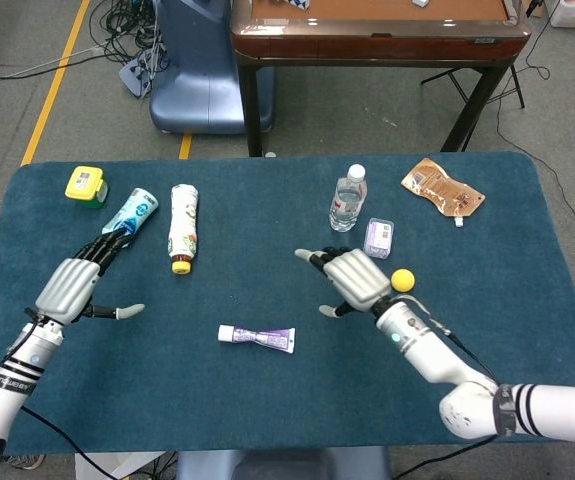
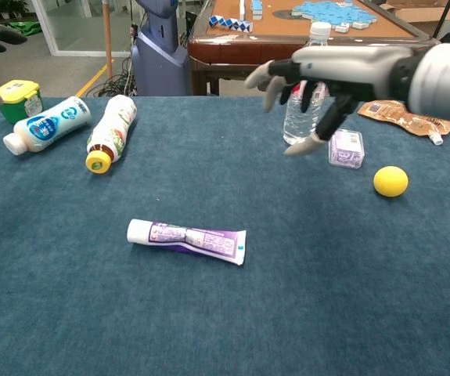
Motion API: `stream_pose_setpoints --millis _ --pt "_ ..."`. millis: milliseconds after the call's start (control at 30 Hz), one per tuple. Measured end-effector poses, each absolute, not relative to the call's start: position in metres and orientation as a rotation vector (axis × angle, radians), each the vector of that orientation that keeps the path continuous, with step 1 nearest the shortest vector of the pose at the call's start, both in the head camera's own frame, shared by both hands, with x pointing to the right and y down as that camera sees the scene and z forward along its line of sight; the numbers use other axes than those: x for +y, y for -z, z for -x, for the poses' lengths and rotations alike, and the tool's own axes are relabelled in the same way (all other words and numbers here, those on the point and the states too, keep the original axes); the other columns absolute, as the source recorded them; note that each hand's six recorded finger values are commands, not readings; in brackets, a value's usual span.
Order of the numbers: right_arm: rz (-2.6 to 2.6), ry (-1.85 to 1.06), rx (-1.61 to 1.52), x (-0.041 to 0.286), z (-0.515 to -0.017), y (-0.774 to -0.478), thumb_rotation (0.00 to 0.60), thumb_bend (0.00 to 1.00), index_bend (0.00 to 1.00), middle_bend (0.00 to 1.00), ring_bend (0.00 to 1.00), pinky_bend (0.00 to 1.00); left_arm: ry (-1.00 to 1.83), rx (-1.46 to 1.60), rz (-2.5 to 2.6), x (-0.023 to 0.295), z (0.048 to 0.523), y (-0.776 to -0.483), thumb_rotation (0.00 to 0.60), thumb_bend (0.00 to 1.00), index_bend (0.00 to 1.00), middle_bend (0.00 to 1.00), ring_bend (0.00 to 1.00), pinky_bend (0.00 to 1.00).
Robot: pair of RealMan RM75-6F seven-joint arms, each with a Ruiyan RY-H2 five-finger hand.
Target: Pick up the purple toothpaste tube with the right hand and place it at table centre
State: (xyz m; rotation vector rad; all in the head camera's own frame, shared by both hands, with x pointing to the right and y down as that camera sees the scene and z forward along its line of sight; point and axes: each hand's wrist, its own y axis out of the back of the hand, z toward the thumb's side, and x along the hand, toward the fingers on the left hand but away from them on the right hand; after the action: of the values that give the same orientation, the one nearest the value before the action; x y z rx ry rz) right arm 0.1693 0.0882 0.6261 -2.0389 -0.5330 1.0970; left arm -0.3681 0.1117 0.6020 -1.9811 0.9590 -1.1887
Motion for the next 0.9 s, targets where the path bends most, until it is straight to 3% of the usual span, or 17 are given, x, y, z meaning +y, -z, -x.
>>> stream_pose_setpoints --millis 167,600,900 --pt "1.948 -1.161 -0.633 0.095 -0.220 -0.616 0.600 0.24 0.30 0.38 0.31 0.35 1.263 0.958 1.859 0.124 0.390 -0.601 0.600 0.00 0.00 0.00 0.03 0.11" --pt "1.614 -1.401 -0.880 0.146 -0.360 -0.573 0.600 0.25 0.33 0.39 0.31 0.35 1.474 1.048 1.633 0.169 0.443 -0.589 0.600 0.00 0.00 0.00 0.03 0.11" --pt "1.491 -1.534 -0.956 0.192 -0.412 -0.551 0.600 0.25 0.36 0.41 0.31 0.35 1.528 1.082 1.532 0.204 0.454 -0.572 0.600 0.00 0.00 0.00 0.03 0.11"
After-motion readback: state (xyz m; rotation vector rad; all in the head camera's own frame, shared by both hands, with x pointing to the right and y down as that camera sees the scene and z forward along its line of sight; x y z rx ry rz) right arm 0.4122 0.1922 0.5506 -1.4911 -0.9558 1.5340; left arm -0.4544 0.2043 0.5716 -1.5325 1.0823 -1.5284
